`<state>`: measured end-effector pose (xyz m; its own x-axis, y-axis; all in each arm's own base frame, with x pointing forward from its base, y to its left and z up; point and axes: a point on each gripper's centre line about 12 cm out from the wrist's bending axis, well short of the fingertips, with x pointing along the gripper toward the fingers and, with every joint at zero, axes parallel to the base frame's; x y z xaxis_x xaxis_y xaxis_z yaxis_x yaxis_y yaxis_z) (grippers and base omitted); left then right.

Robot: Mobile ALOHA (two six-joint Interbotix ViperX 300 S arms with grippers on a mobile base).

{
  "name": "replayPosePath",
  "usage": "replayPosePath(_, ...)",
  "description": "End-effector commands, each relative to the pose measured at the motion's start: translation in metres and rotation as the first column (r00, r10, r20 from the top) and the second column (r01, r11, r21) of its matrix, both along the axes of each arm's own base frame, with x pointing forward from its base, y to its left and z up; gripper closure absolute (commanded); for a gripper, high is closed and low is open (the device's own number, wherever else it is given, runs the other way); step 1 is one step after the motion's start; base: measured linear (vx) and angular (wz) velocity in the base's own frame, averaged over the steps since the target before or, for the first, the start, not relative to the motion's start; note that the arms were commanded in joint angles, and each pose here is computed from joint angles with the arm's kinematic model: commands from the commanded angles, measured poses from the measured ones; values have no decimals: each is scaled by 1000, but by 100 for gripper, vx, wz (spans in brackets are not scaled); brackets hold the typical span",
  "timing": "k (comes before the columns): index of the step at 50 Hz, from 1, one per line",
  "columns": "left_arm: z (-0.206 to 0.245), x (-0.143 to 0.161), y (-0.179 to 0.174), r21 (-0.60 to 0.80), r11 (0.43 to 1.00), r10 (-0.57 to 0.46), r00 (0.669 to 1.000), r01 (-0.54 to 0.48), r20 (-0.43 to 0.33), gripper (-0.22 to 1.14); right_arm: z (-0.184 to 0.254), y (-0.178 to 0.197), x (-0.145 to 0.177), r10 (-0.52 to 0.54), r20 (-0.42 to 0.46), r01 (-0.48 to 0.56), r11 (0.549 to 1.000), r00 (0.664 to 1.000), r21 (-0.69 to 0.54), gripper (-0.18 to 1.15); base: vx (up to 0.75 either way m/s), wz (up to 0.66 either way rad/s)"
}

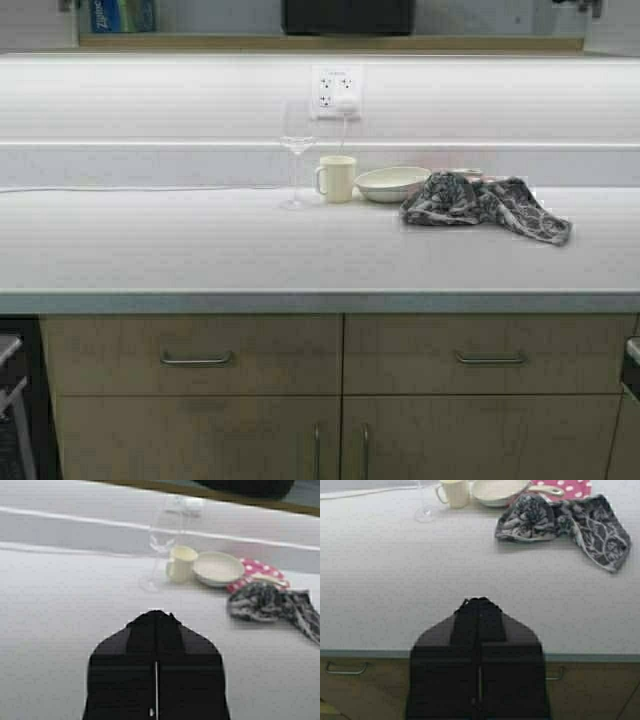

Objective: Open the cabinet, put the pot inside, then close it

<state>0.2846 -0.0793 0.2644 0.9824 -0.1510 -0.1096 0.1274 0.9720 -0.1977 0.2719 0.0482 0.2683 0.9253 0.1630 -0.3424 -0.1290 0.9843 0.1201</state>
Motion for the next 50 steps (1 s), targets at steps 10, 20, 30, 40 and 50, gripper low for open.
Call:
replayPosePath(10, 44, 3, 66, -3, 982, 188, 980, -188, 59, 88, 56, -47, 2, -163, 116, 168, 985, 980, -34, 89, -19, -9)
replayPosePath(20, 116, 1, 128, 93, 933, 332, 931, -347, 152, 88, 113, -102, 3, -340, 238, 364, 929, 910, -63, 90, -12, -4)
replayPosePath(30, 172, -14, 184, 86, 856, 484, 848, -510, 218, 88, 161, -160, 4, -502, 318, 542, 839, 804, -45, 90, -6, -1)
replayPosePath(40, 197, -14, 214, 83, 803, 554, 791, -590, 262, 88, 176, -195, 29, -566, 299, 605, 794, 768, -50, 90, -3, 1)
replayPosePath(50, 200, 6, 253, 90, 755, 616, 750, -649, 241, 88, 174, -208, 56, -577, 265, 611, 790, 773, -61, 90, 0, 0)
